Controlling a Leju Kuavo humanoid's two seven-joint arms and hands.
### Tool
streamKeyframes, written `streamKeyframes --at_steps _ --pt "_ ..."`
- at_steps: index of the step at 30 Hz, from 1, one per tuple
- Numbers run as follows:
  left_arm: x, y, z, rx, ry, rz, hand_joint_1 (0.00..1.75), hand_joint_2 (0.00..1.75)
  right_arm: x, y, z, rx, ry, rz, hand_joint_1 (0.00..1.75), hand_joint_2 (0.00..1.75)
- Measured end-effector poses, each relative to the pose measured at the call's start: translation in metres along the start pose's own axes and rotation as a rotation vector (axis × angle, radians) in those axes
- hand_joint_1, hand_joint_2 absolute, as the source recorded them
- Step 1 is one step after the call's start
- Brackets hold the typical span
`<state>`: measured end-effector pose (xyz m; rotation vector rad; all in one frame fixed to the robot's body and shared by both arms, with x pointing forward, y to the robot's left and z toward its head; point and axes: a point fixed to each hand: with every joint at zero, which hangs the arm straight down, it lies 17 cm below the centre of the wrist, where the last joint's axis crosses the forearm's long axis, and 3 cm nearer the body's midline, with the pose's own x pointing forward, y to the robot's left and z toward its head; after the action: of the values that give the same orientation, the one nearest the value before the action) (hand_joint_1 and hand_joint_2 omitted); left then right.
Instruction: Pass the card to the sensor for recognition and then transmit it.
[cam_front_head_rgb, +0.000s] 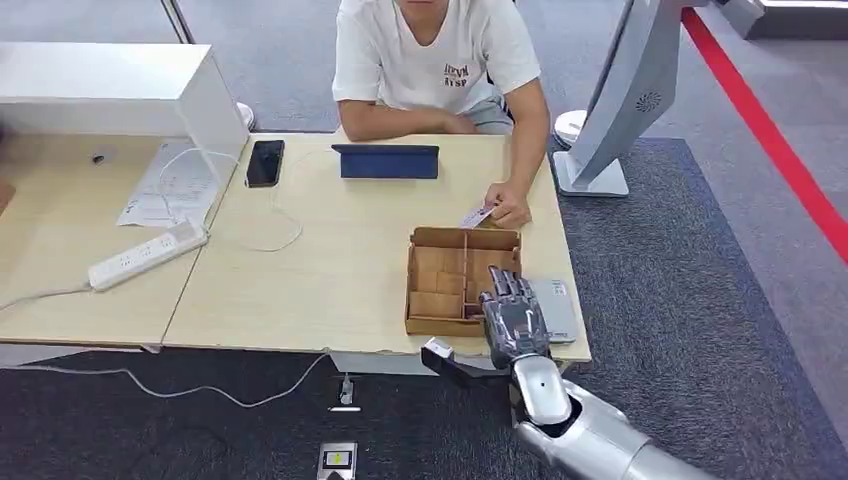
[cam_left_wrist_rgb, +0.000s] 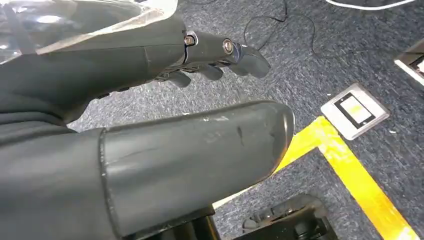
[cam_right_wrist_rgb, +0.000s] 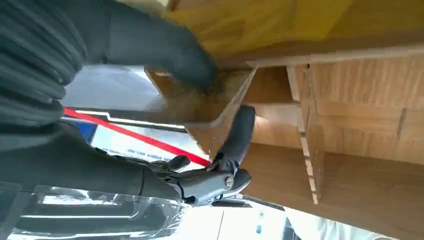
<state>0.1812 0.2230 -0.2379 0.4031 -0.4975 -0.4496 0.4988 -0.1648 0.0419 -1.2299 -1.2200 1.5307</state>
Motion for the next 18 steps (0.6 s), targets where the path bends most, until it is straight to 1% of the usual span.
streamKeyframes --at_steps 18 --pt "0.0053 0.0007 -0.0007 -0.008 0.0 0.013 0.0 0.0 -0.0022 -0.0027 -0.0027 -0.009 0.014 -0.013 1.75 1.75"
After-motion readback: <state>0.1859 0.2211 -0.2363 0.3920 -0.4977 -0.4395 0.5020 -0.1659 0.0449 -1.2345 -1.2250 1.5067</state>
